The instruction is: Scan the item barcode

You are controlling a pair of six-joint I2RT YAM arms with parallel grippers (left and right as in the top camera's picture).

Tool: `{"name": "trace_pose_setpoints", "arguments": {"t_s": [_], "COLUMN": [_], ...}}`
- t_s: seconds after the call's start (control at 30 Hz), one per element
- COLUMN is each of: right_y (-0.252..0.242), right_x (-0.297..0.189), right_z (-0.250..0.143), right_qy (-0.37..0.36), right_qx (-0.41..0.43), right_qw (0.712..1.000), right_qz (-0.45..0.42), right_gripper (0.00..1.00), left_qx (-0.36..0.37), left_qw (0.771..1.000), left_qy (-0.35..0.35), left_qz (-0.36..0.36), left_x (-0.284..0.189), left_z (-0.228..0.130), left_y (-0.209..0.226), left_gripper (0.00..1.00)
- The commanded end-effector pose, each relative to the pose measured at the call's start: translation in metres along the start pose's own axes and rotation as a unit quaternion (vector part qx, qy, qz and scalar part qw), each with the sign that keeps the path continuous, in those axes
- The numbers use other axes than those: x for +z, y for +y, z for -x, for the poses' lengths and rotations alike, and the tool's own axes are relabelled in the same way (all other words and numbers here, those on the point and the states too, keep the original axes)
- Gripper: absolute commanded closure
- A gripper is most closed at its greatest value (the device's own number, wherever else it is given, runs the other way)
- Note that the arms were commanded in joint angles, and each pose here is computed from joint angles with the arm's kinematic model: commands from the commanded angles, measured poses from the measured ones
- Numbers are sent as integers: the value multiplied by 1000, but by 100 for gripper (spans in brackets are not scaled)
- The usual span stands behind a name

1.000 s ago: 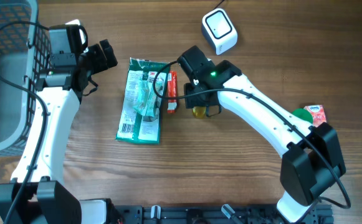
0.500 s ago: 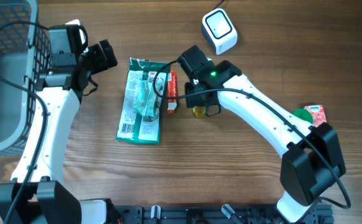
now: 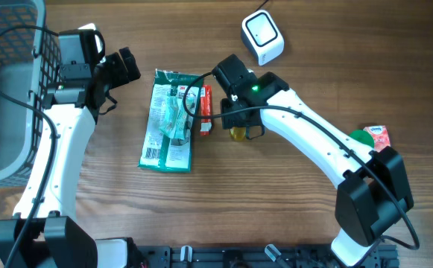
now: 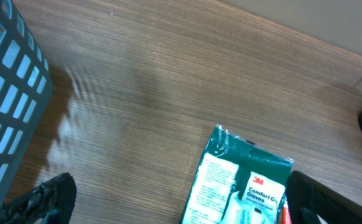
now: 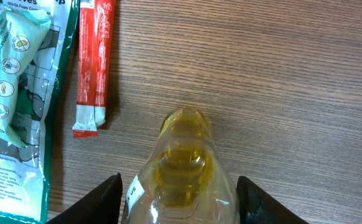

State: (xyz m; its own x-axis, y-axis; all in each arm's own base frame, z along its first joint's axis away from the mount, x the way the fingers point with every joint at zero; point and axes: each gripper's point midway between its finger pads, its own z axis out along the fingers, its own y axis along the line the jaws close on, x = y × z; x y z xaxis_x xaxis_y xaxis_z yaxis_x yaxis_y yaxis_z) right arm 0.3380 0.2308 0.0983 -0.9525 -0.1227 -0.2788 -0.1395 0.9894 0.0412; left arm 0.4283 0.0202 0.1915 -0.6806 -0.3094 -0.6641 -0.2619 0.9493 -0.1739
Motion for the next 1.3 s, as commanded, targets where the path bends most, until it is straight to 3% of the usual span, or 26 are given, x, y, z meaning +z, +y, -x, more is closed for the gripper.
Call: {"name": "trace_pose_setpoints", "arguments": {"t_s": [0.0, 0.6, 0.73, 0.8, 0.9, 1.03, 1.13, 1.27], "right_y": [-5, -8, -8, -9, -6, -6, -3, -11], "right_x": [9, 9, 8, -2, -36, -97, -155, -206], "right_z": [-4, -10, -8, -4, 9, 13, 6, -11], "right_qy": [9, 20, 18, 9, -8, -13, -24, -43], "right_qx": [1, 0, 4, 18, 34, 15, -29, -72], "right_qw": [1000, 999, 1000, 1000, 998, 976, 925, 862], "right_qz": [-19, -25, -23, -17, 54, 216, 377, 500], "right_gripper": [46, 46, 63, 63, 62, 62, 62, 62], "left_qx": [3, 3, 3, 3, 3, 3, 3, 3], "left_qw": [1000, 1000, 1000, 1000, 1000, 1000, 1000, 1000], "left_qy": [-5, -5, -5, -5, -5, -5, -5, -5], "left_qz": [5, 5, 5, 5, 5, 5, 5, 5], "left_x": [-1, -1, -1, -1, -1, -1, -1, -1], "left_z": [4, 4, 4, 4, 4, 4, 4, 4], "left_y": [3, 3, 3, 3, 3, 3, 3, 3], "left_gripper": [0, 0, 0, 0, 0, 0, 0, 0]}}
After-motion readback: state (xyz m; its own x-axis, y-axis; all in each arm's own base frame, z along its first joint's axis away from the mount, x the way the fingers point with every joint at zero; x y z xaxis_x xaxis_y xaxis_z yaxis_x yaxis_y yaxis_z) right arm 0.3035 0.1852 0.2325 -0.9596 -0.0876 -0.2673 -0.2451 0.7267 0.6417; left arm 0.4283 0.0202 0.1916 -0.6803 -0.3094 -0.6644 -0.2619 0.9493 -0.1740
